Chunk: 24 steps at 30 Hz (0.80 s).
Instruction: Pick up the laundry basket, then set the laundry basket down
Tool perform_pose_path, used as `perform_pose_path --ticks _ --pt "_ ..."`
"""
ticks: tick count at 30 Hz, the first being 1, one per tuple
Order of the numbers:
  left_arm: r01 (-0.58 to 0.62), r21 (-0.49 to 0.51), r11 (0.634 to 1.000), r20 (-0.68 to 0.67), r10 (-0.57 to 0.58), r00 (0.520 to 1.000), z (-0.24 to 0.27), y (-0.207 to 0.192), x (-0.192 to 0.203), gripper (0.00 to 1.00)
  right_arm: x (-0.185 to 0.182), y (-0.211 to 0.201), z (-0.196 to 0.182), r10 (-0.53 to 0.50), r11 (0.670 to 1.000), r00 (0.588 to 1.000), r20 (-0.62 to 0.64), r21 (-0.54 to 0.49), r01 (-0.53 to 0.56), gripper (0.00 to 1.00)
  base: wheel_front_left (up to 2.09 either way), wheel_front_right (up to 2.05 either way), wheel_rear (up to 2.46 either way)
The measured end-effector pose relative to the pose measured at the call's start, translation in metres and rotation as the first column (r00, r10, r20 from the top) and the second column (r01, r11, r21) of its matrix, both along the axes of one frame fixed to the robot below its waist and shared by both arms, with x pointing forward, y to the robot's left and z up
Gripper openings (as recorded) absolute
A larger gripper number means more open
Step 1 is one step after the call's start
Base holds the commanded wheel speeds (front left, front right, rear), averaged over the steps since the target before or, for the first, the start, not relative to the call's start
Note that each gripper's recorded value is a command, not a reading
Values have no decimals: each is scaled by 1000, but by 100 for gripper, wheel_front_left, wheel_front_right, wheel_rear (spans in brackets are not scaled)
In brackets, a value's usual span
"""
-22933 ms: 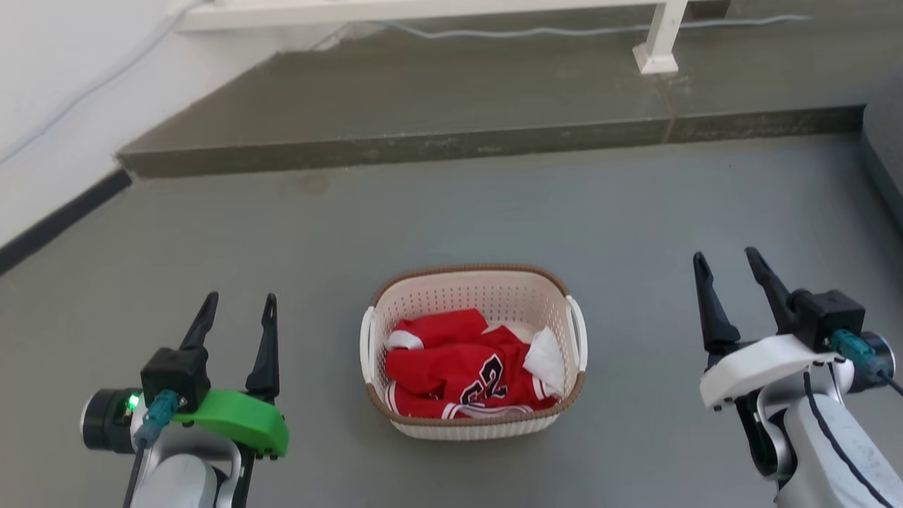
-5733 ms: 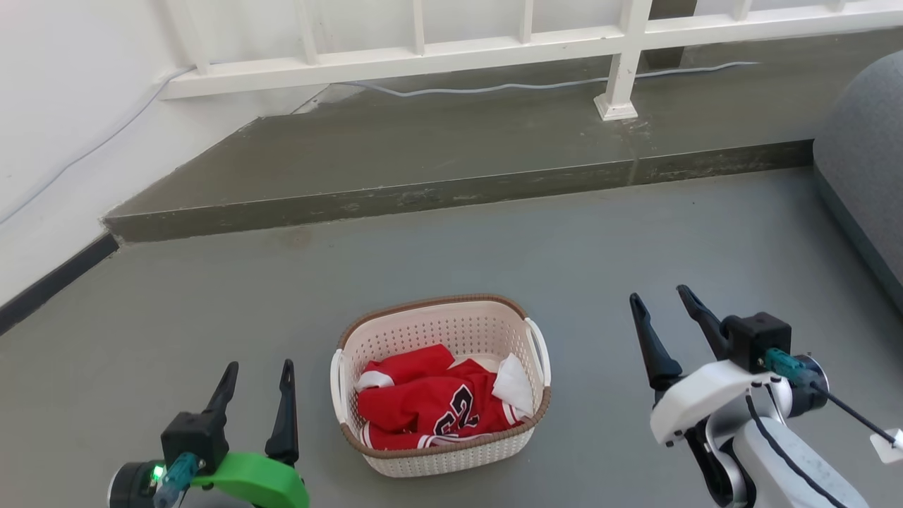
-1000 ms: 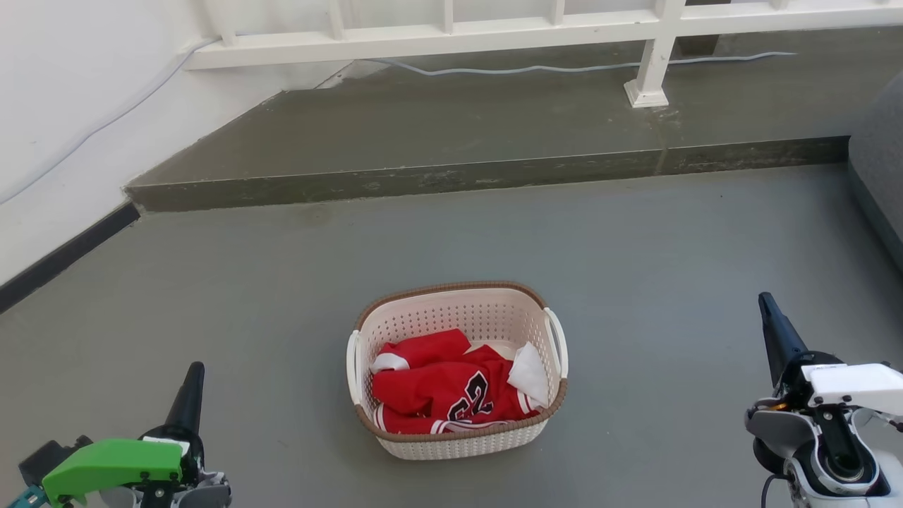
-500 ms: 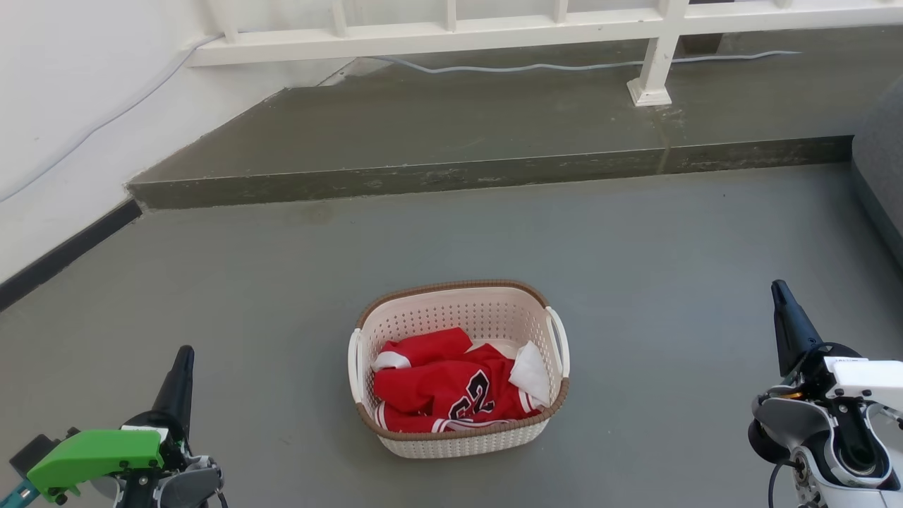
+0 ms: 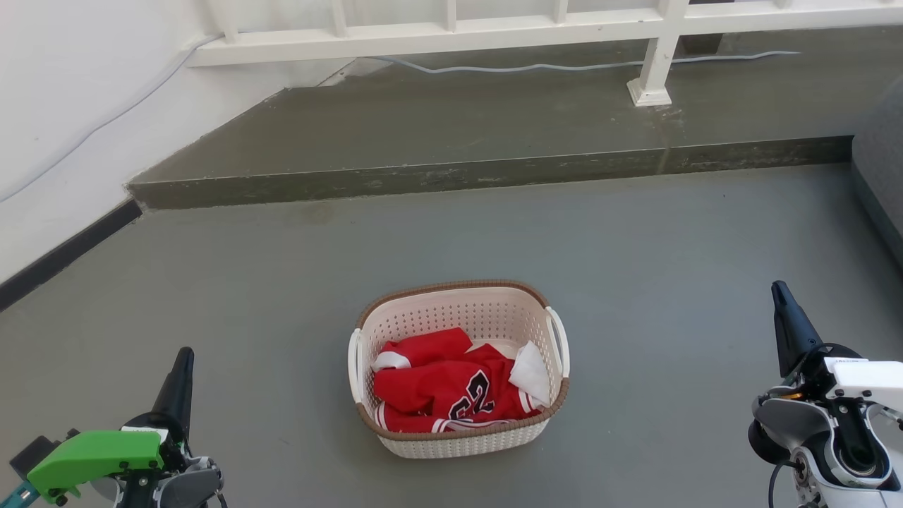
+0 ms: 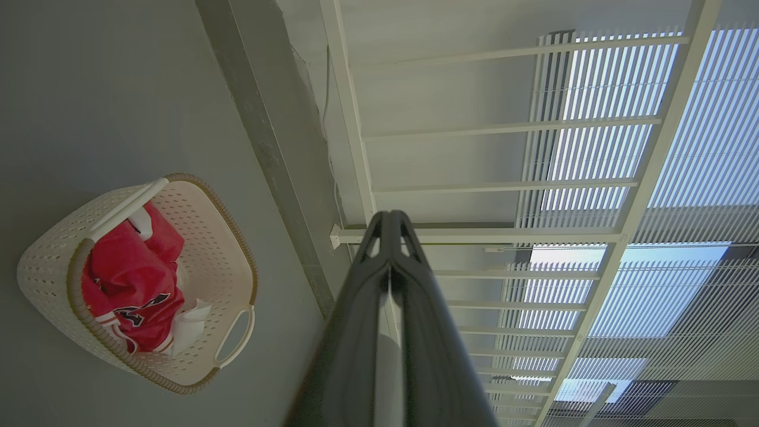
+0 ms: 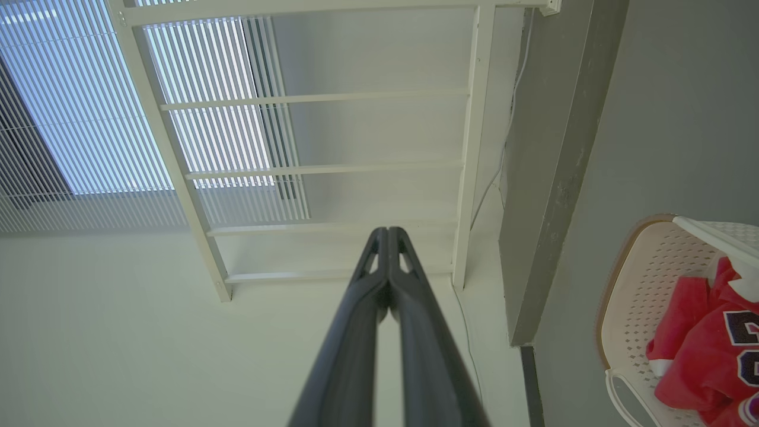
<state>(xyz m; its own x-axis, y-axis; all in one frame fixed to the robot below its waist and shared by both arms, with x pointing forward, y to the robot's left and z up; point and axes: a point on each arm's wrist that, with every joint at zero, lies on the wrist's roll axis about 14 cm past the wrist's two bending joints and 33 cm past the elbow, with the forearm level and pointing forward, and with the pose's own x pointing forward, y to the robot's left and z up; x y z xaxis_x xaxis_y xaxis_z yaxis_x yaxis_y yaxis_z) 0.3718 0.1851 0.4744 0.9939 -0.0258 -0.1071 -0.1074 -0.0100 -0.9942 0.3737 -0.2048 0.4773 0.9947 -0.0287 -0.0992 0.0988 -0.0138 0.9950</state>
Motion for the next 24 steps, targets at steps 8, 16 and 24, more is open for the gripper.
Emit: perform_pose_path --ticks 8,16,24 --pt "-1 0 1000 -3 1 1000 -1 0 0 0 0 0 0 -1 1000 1000 -1 0 1 0 0 0 0" --pt "1 -1 1000 -4 -1 1000 -1 0 0 0 0 0 -1 -1 1000 1000 -3 1 1 0 0 0 0" --pt "1 -1 1000 -6 -1 1000 -2 0 0 0 0 -1 -1 -2 1000 1000 -4 1 2 0 0 0 0"
